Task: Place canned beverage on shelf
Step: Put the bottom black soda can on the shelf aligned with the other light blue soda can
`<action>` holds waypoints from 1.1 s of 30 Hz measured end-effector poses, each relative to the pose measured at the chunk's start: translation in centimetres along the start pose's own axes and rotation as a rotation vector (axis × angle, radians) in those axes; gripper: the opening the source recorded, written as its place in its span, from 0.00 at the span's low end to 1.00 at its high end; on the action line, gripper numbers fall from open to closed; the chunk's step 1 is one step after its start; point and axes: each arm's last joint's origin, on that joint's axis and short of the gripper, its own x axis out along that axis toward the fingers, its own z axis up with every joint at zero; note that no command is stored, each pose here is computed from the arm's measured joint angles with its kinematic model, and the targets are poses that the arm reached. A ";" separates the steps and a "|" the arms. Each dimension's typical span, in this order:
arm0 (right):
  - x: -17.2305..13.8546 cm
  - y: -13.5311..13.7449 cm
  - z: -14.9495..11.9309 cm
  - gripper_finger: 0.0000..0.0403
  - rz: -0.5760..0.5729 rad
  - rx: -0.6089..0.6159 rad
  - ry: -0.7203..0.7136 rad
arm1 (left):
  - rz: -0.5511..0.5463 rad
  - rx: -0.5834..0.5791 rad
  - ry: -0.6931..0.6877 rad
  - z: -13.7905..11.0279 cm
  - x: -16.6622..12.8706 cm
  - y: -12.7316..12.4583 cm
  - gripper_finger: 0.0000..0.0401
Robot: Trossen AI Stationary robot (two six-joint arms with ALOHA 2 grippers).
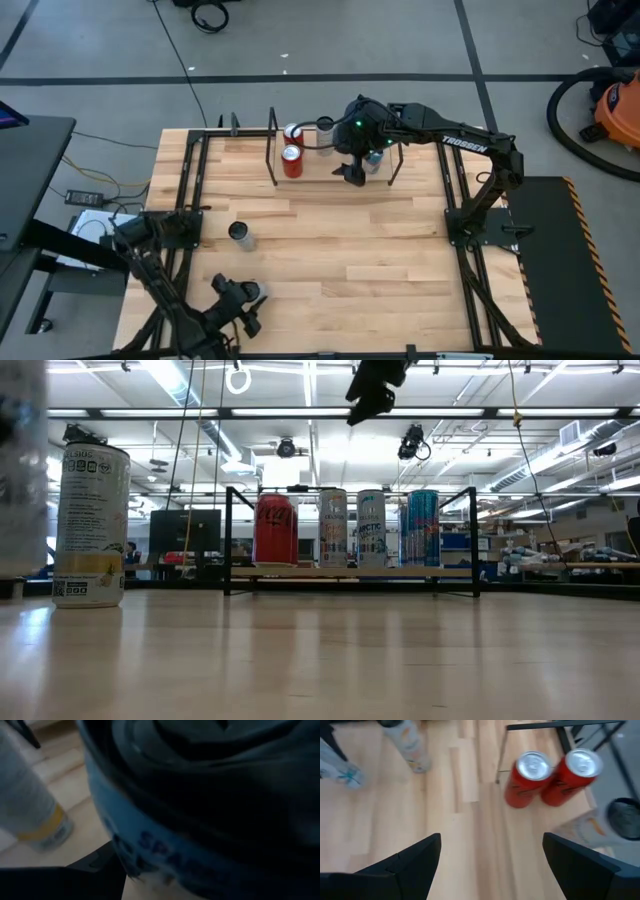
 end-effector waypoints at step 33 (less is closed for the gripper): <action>-0.1 10.3 1.1 0.89 0.260 -0.364 -0.125 | -0.231 0.214 0.176 23.3 5.3 5.0 0.66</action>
